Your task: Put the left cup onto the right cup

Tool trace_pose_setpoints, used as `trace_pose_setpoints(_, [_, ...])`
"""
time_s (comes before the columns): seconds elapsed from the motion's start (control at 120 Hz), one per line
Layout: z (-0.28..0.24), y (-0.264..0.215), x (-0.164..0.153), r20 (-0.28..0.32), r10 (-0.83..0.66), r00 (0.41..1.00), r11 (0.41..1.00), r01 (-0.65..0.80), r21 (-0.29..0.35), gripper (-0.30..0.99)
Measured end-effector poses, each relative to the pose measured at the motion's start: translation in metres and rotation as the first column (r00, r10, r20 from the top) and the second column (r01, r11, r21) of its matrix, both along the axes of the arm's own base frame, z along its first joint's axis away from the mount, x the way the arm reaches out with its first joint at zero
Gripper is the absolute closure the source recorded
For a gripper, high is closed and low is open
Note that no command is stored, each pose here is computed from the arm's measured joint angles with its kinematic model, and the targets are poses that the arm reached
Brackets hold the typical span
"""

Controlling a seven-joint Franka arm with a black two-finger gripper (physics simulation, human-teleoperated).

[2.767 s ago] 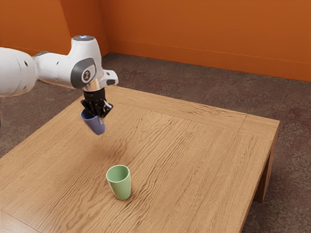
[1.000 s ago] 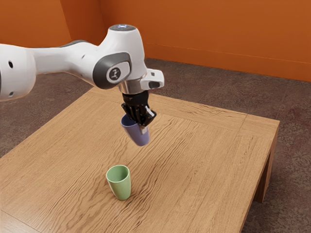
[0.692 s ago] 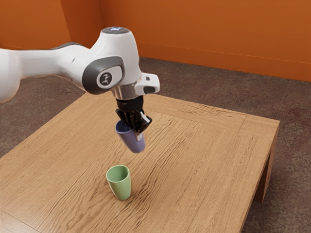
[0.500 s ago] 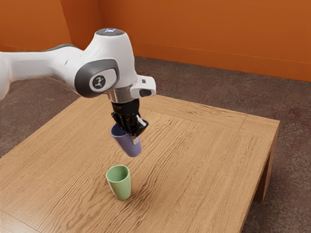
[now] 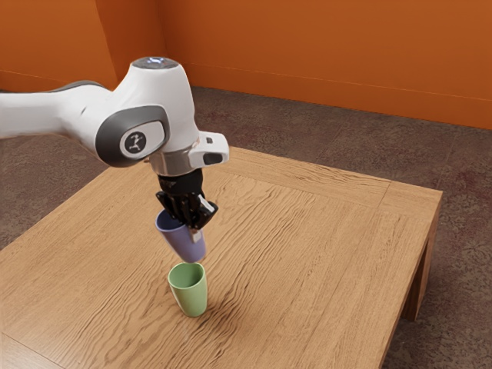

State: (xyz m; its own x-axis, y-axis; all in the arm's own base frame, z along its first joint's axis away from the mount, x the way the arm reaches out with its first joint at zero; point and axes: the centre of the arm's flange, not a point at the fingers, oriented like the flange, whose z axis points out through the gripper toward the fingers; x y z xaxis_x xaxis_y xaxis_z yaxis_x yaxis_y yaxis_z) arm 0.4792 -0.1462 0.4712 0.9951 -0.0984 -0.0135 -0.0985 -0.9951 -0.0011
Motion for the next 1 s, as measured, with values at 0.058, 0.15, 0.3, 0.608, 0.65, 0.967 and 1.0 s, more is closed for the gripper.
trace_pose_setpoints(0.058, [-0.004, 0.001, -0.001, -0.008, 0.010, 1.000, 1.000, -0.010, 0.002, 0.78])
trace_pose_setpoints(0.15, [-0.009, 0.003, -0.002, -0.019, 0.022, 1.000, 1.000, -0.022, 0.005, 0.78])
trace_pose_setpoints(0.3, [-0.022, 0.008, -0.005, -0.048, 0.052, 0.998, 0.999, -0.051, 0.008, 0.78])
trace_pose_setpoints(0.608, [-0.038, 0.018, -0.006, -0.087, 0.098, 0.991, 0.995, -0.097, 0.014, 0.78])
trace_pose_setpoints(0.65, [-0.038, 0.018, -0.006, -0.088, 0.102, 0.991, 0.995, -0.101, 0.015, 0.78])
trace_pose_setpoints(0.967, [-0.053, 0.022, 0.008, -0.100, 0.130, 0.986, 0.991, -0.129, 0.025, 0.78])
trace_pose_setpoints(1.0, [-0.055, 0.022, 0.009, -0.098, 0.131, 0.987, 0.991, -0.129, 0.026, 0.78])
